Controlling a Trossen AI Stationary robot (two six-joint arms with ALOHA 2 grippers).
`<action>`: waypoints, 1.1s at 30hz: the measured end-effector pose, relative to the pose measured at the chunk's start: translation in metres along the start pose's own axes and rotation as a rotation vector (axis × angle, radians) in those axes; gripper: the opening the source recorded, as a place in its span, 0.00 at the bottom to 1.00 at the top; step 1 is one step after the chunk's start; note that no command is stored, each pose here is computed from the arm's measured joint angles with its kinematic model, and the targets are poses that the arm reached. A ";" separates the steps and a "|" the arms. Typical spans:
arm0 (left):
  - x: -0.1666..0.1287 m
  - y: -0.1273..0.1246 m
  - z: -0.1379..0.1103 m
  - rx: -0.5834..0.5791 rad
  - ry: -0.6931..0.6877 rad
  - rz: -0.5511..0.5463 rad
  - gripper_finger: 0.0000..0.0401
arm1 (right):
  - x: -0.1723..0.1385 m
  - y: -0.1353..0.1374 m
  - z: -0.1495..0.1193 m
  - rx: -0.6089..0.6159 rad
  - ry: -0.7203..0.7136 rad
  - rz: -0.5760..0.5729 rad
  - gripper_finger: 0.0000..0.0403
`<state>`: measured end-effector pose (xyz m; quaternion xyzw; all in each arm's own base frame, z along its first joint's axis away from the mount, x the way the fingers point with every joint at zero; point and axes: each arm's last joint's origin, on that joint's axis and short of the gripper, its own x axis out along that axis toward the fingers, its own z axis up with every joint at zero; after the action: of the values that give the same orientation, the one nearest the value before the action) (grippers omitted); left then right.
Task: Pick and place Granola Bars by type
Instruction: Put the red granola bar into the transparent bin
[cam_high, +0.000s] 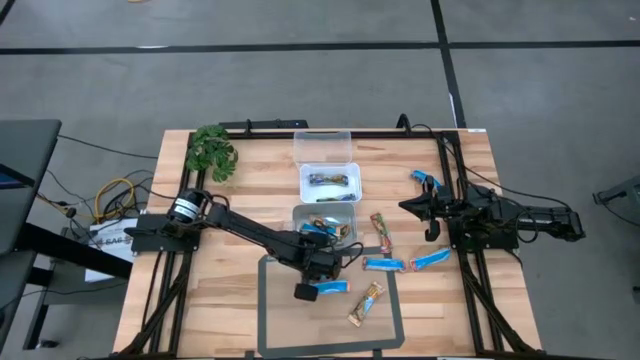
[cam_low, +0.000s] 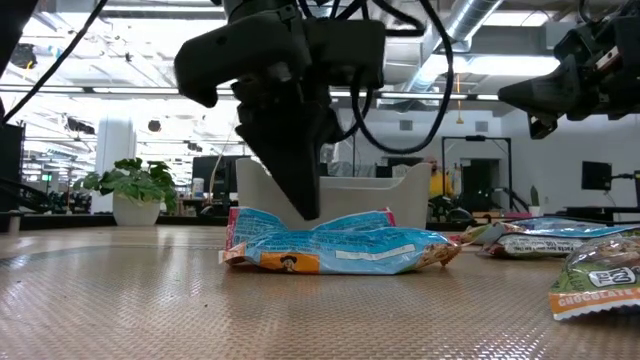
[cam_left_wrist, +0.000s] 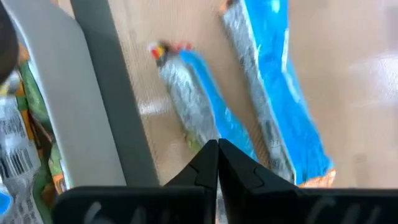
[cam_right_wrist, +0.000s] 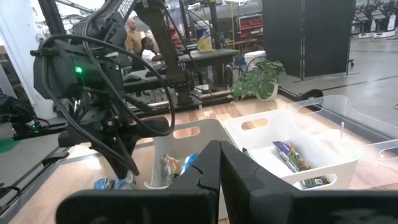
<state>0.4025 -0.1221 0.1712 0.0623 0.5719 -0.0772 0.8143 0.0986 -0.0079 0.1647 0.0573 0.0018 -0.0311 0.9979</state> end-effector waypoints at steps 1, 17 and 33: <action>-0.002 -0.001 0.001 0.002 -0.011 -0.002 0.03 | 0.000 0.000 0.000 0.000 0.000 0.000 0.00; -0.001 0.000 0.008 -0.063 -0.080 -0.016 0.49 | 0.000 0.000 0.000 0.000 0.000 0.000 0.00; 0.024 0.007 0.008 -0.078 -0.068 -0.010 0.54 | 0.000 0.000 0.000 0.000 -0.001 0.000 0.00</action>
<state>0.4192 -0.1180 0.1518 0.0250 0.5466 -0.0611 0.8348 0.0986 -0.0079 0.1649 0.0572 0.0011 -0.0310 0.9979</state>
